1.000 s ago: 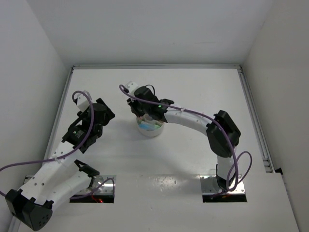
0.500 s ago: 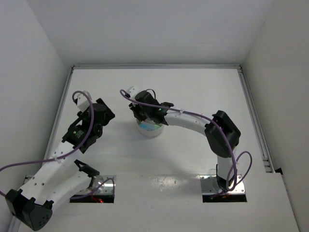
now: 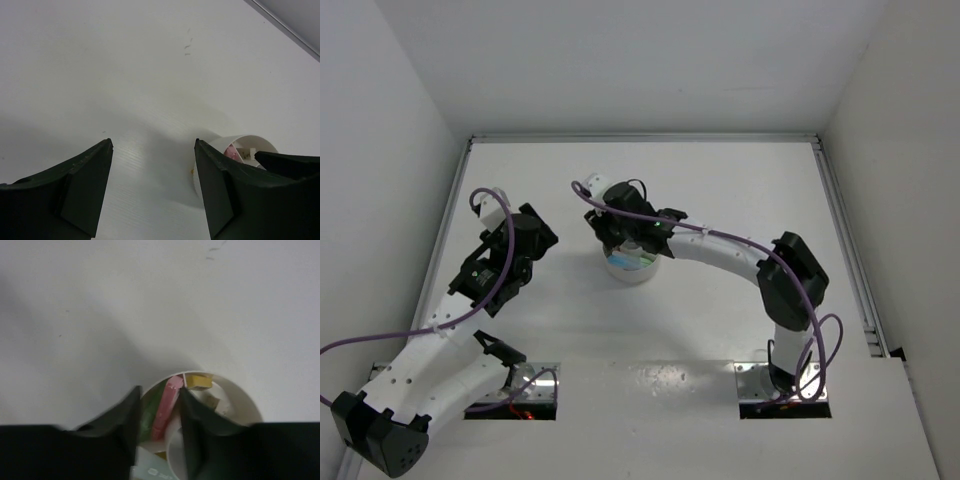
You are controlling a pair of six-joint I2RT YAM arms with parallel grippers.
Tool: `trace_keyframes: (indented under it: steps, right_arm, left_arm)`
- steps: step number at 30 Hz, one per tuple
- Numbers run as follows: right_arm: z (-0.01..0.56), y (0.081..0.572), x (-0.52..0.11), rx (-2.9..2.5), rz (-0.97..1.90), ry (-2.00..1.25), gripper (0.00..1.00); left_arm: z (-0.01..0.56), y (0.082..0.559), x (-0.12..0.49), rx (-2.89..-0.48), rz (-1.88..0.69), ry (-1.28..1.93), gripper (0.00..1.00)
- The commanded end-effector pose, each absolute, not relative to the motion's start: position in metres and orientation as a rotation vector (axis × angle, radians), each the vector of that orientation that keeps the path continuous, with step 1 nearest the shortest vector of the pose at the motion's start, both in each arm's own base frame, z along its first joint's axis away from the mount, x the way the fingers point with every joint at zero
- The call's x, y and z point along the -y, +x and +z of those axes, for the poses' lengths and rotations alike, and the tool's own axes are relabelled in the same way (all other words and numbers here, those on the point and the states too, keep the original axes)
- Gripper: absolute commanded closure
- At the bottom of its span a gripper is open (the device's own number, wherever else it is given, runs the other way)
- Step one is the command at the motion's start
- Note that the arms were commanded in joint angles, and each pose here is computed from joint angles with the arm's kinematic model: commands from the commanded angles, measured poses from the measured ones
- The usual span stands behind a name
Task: Sort the stationery into containers
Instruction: Place the pen in the storage box, then reset both arms
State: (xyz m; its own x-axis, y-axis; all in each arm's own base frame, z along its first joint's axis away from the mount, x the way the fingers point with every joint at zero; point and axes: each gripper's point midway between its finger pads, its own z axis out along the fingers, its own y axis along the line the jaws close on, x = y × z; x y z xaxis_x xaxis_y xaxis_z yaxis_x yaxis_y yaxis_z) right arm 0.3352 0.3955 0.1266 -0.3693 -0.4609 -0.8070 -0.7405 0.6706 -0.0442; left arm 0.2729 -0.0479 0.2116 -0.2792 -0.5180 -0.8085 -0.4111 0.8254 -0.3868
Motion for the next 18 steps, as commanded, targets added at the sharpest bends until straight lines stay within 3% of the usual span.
trace_keyframes:
  steps: [1, 2, 4, 5, 6, 8, 13, 14, 15, 16, 17, 18]
  right_arm:
    - [0.183, 0.339, -0.404, -1.900, 0.462, -0.889, 0.64]
    - [0.189, 0.339, -0.404, -1.889, 0.467, -0.884, 0.80]
    - [0.204, 0.333, -0.411, -1.855, 0.520, -0.917, 0.97]
    - [0.213, 0.332, -0.410, -1.846, 0.524, -0.912, 1.00]
    - [0.220, 0.334, -0.406, -1.822, 0.498, -0.919, 1.00]
    - [0.239, 0.341, -0.394, -1.780, 0.421, -0.890, 1.00]
    - [0.284, 0.382, -0.288, -1.662, -0.143, -0.697, 1.00]
    - [0.286, 0.383, -0.269, -1.657, -0.194, -0.678, 0.98]
    - [0.270, 0.380, -0.249, -1.675, -0.255, -0.724, 0.83]
    - [0.274, 0.376, -0.237, -1.670, -0.266, -0.695, 0.75]
    - [0.291, 0.368, -0.222, -1.644, -0.254, -0.656, 0.67]
    - [0.280, 0.365, -0.205, -1.673, -0.298, -0.646, 0.50]
  left_arm:
    - [0.217, 0.276, 0.045, -1.886, -0.122, -0.705, 0.28]
    - [0.217, 0.276, 0.045, -1.886, -0.122, -0.705, 0.28]
    - [0.217, 0.276, 0.045, -1.886, -0.122, -0.705, 0.38]
    - [0.216, 0.276, 0.046, -1.891, -0.130, -0.702, 0.49]
    - [0.216, 0.279, 0.045, -1.886, -0.126, -0.710, 0.80]
    - [0.222, 0.282, 0.052, -1.897, -0.152, -0.676, 1.00]
    - [0.229, 0.306, 0.054, -1.963, -0.088, -0.568, 1.00]
    - [0.228, 0.310, 0.057, -1.985, -0.076, -0.532, 0.99]
    - [0.227, 0.320, 0.059, -2.015, -0.063, -0.502, 0.71]
    - [0.228, 0.325, 0.060, -2.021, -0.046, -0.472, 0.50]
    - [0.229, 0.330, 0.062, -2.028, -0.029, -0.414, 0.32]
    - [0.228, 0.334, 0.066, -2.037, -0.037, -0.373, 0.17]
